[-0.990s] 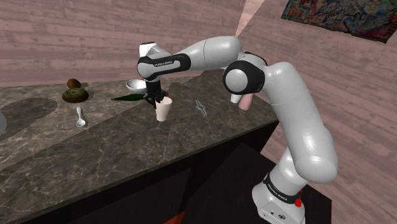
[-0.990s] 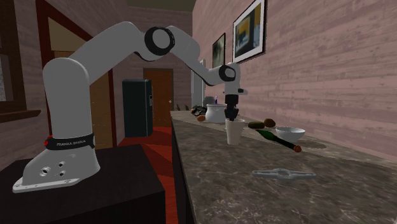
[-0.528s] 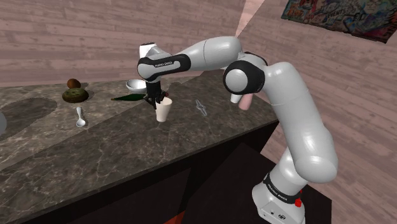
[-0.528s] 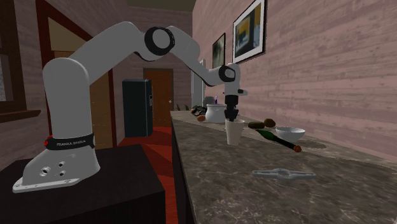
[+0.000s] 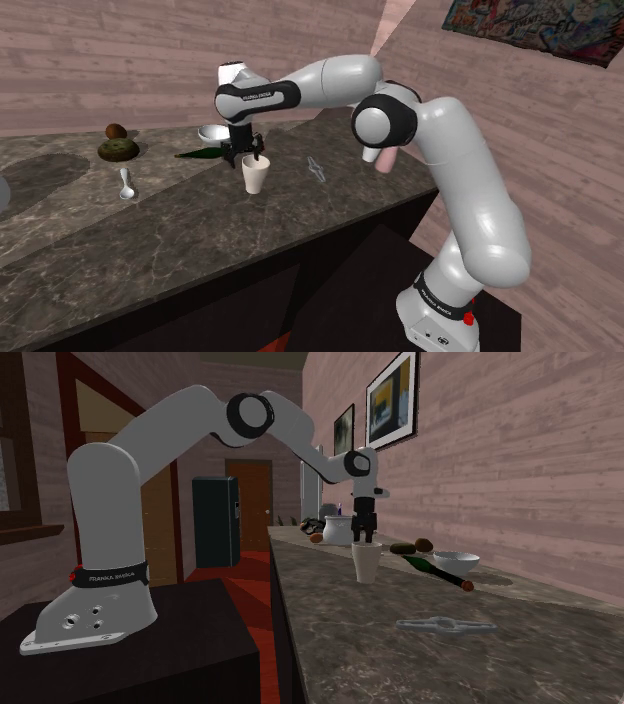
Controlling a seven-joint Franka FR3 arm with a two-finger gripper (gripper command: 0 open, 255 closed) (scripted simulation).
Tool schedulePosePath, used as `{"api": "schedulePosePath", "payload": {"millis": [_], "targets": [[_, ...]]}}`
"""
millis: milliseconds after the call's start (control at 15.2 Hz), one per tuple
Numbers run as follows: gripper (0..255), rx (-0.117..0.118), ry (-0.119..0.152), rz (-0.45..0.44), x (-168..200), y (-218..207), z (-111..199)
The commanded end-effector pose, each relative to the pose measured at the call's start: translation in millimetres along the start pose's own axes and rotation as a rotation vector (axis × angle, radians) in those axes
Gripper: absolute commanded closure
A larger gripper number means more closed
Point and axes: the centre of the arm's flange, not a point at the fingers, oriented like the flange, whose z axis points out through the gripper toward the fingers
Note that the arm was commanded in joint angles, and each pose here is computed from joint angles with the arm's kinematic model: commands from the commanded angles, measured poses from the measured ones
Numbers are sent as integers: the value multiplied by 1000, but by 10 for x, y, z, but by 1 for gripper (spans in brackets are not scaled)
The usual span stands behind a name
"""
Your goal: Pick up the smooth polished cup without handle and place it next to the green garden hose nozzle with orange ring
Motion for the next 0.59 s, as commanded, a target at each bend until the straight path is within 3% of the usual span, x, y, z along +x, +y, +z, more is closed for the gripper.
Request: {"api": "schedulePosePath", "payload": {"millis": [0,528], "targets": [[0,0,0,0,-1,-2,-241],[0,0,0,0,-1,-2,-345]]}}
